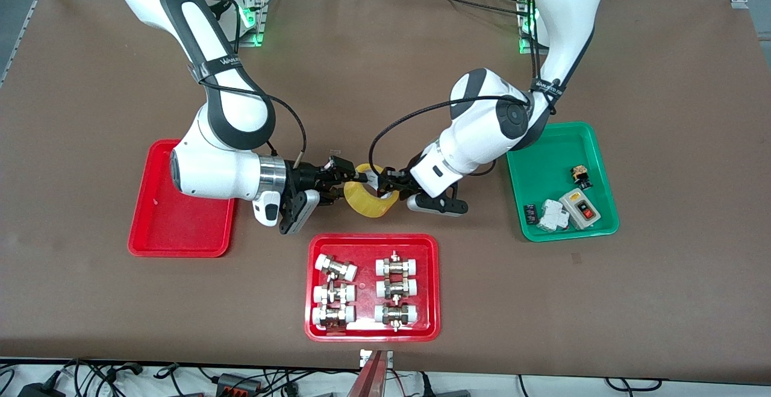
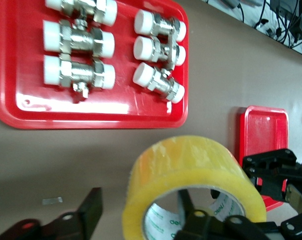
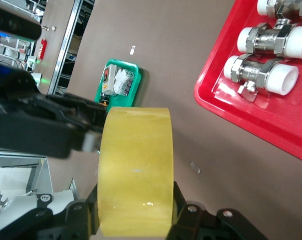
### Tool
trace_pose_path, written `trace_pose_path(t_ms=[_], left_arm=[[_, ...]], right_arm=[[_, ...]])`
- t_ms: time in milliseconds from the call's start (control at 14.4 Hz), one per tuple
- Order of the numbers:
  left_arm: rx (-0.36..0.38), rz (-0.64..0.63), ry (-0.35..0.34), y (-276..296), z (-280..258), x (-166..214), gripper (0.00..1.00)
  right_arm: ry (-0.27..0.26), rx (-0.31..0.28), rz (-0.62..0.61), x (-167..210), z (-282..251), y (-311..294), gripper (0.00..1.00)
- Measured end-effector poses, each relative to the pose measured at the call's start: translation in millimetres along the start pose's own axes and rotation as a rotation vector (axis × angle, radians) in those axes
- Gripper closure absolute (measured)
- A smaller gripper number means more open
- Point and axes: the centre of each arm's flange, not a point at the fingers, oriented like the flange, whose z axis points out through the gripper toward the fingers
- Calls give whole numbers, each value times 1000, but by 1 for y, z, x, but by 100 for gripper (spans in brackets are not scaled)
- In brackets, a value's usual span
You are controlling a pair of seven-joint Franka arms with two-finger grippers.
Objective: Left arm passes tape to right arm into tray
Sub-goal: 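Carry the tape to the red tray while the left gripper withdraws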
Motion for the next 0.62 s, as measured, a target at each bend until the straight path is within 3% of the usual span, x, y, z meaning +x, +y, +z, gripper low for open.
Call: trace_pose_path(t_ms=[208,484,623], left_arm=[[24,-6,-67,-21,-43,20,0],[48,69,-171,-57,-113,37,0],[49,144,-228,-76,-134,40,0]], right_arm=[[1,1,-20,0,0,0,47],[-4,-8,-31,-2,1,11,47],[-10,-42,-26,-3,-11,28,47]])
